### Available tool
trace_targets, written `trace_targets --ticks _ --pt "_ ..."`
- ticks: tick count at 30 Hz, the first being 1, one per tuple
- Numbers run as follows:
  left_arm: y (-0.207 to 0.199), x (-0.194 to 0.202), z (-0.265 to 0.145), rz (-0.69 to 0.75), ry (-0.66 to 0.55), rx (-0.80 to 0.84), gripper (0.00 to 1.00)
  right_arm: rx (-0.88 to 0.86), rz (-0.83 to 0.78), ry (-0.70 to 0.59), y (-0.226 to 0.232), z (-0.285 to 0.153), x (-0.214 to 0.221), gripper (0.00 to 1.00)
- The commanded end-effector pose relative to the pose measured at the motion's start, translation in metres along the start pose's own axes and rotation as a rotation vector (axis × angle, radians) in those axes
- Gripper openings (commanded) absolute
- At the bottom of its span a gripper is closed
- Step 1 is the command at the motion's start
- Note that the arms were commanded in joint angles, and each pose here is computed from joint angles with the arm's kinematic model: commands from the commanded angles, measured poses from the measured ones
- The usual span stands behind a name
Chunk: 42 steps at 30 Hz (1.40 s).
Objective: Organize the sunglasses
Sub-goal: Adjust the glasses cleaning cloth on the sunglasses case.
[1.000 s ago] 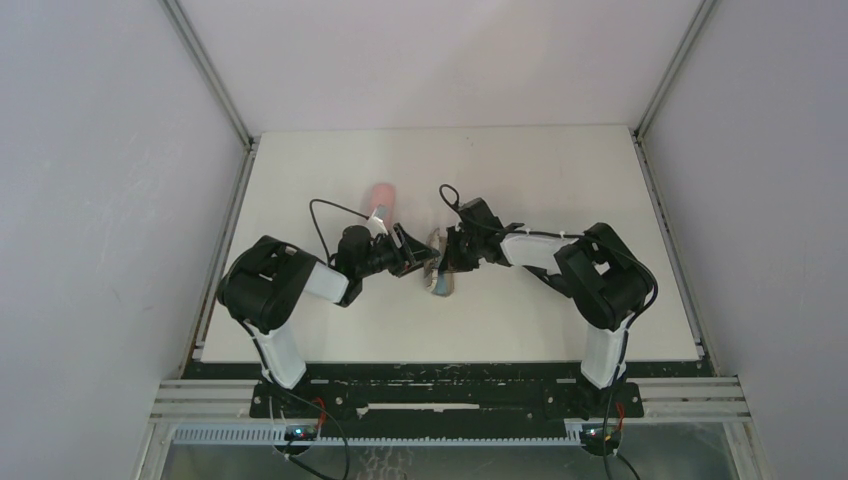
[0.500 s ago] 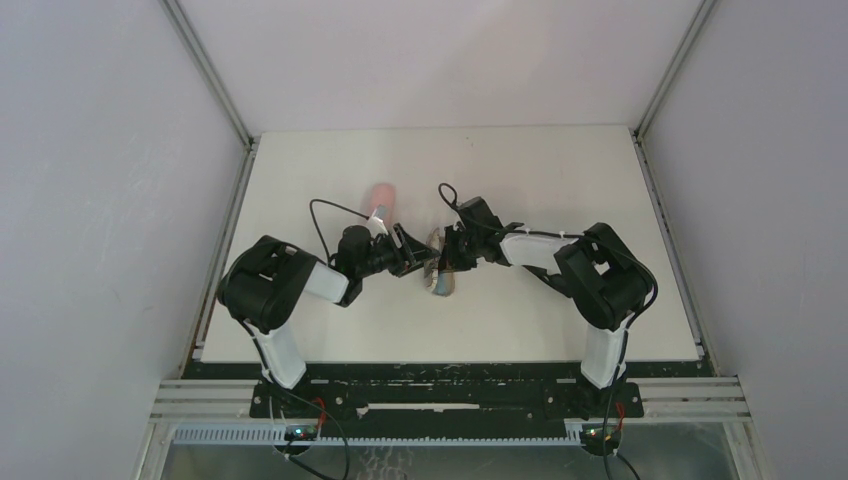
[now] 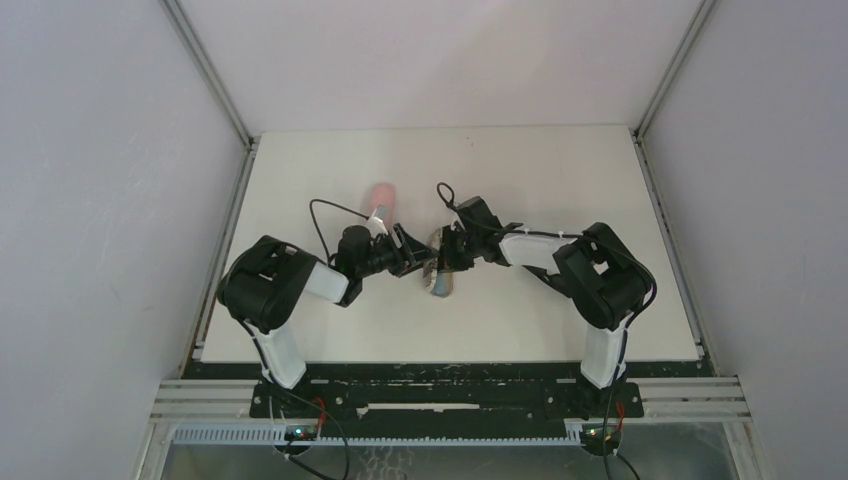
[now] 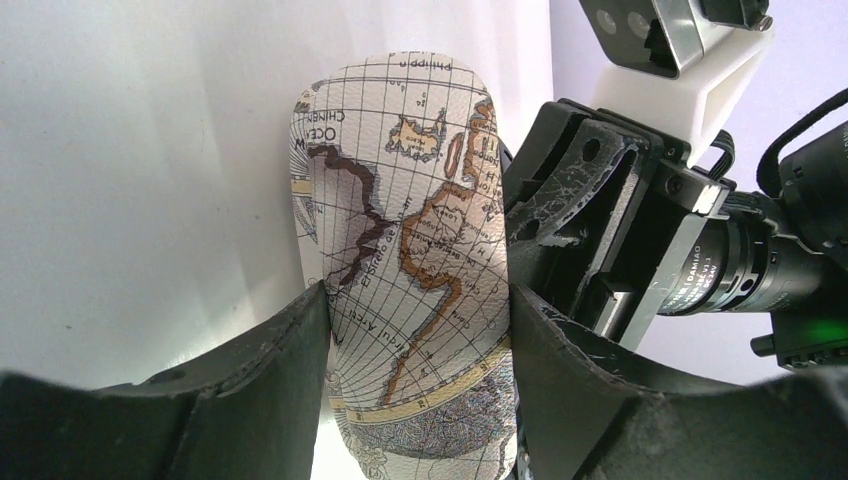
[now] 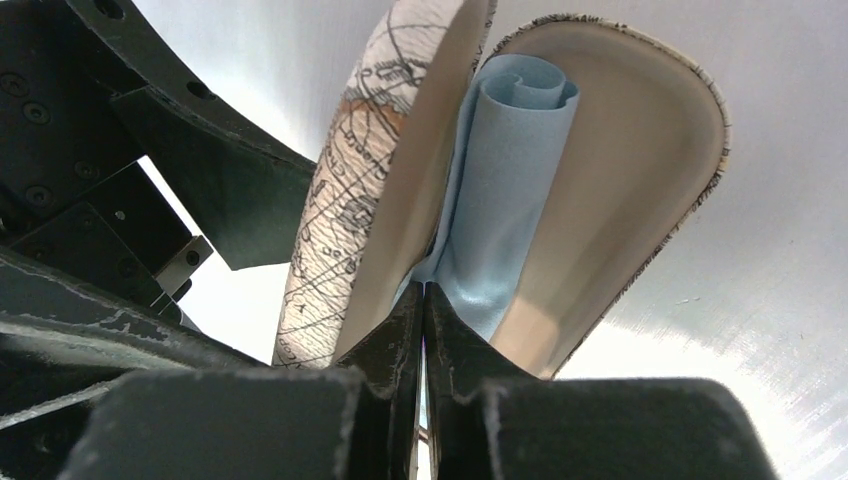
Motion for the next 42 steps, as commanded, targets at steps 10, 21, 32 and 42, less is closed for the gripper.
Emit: trace_targets --ticks 10,21,32,42 --pt "-0.017 -0.007 0.001 0.034 -0.016 0.084 0.32 0.032 -0.019 -0.028 0.006 0.000 -0.011 0.00" --pt "-0.018 -0.007 0.001 0.034 -0.017 0.085 0.31 0.187 -0.048 -0.078 -0.005 -0.018 -0.015 0.00" --pt "-0.017 -0.007 0.001 0.033 -0.017 0.083 0.31 0.132 -0.075 -0.082 0.007 -0.023 -0.016 0.00" --pt "-0.017 -0.007 0.001 0.034 -0.018 0.084 0.31 0.041 -0.077 -0.050 0.018 -0.016 -0.013 0.00"
Point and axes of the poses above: each gripper's point midway between its finger pads, its own z axis out along the fingers, its own y axis along the line the jaws close on, x = y × z, the point moved 7 cm from there along -z, back along the fingers, and after that the axes turned 4 degrees about z, right-handed, at the moved point
